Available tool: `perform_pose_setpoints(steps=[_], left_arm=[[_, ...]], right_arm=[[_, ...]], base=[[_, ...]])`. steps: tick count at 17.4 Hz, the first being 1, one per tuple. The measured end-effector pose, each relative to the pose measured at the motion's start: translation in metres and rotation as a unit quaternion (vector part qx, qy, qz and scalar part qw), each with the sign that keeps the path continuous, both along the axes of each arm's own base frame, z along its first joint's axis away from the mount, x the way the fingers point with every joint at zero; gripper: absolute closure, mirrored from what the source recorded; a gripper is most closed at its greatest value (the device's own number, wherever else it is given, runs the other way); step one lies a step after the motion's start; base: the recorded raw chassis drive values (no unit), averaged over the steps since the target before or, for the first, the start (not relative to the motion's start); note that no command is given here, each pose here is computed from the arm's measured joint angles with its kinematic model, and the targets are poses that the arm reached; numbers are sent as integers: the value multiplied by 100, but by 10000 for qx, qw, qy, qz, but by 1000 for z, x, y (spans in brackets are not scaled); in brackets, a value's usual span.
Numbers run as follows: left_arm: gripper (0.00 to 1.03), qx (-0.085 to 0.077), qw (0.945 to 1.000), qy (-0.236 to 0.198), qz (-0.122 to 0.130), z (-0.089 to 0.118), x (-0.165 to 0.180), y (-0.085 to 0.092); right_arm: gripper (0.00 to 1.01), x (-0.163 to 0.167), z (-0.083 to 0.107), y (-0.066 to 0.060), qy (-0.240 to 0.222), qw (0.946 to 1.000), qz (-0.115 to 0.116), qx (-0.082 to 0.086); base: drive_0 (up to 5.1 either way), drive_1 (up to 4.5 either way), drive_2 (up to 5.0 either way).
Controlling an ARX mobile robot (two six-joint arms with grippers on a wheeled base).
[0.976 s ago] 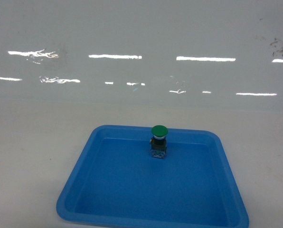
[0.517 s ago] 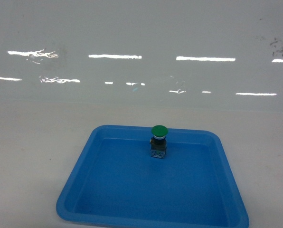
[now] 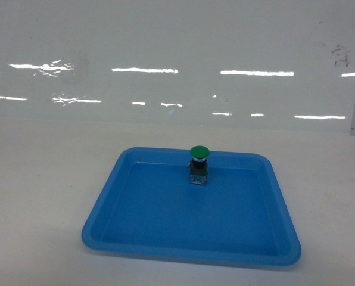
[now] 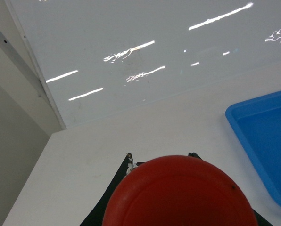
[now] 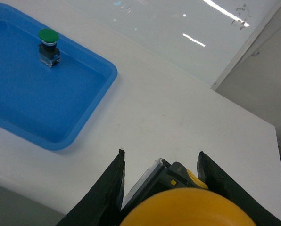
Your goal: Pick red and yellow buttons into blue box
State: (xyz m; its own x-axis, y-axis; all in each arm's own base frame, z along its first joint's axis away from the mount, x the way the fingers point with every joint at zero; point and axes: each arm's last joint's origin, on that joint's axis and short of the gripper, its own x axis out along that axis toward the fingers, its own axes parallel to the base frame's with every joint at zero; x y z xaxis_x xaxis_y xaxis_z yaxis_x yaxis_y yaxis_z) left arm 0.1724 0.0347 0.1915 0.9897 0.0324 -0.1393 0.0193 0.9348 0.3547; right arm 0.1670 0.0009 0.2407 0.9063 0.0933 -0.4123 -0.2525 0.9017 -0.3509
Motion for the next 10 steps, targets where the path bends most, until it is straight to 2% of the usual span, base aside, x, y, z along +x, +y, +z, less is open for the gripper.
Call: perform_pose_setpoints(steps=[5, 10], left_arm=[[77, -1, 10000, 4, 0, 0, 0, 0], [77, 0, 10000, 2, -14, 0, 0, 0]], right_arm=[[61, 0, 0, 0, 15, 10000, -7, -2], [61, 0, -1, 0, 23, 10000, -5, -1]], base=[[0, -406, 407], [292, -497, 202]])
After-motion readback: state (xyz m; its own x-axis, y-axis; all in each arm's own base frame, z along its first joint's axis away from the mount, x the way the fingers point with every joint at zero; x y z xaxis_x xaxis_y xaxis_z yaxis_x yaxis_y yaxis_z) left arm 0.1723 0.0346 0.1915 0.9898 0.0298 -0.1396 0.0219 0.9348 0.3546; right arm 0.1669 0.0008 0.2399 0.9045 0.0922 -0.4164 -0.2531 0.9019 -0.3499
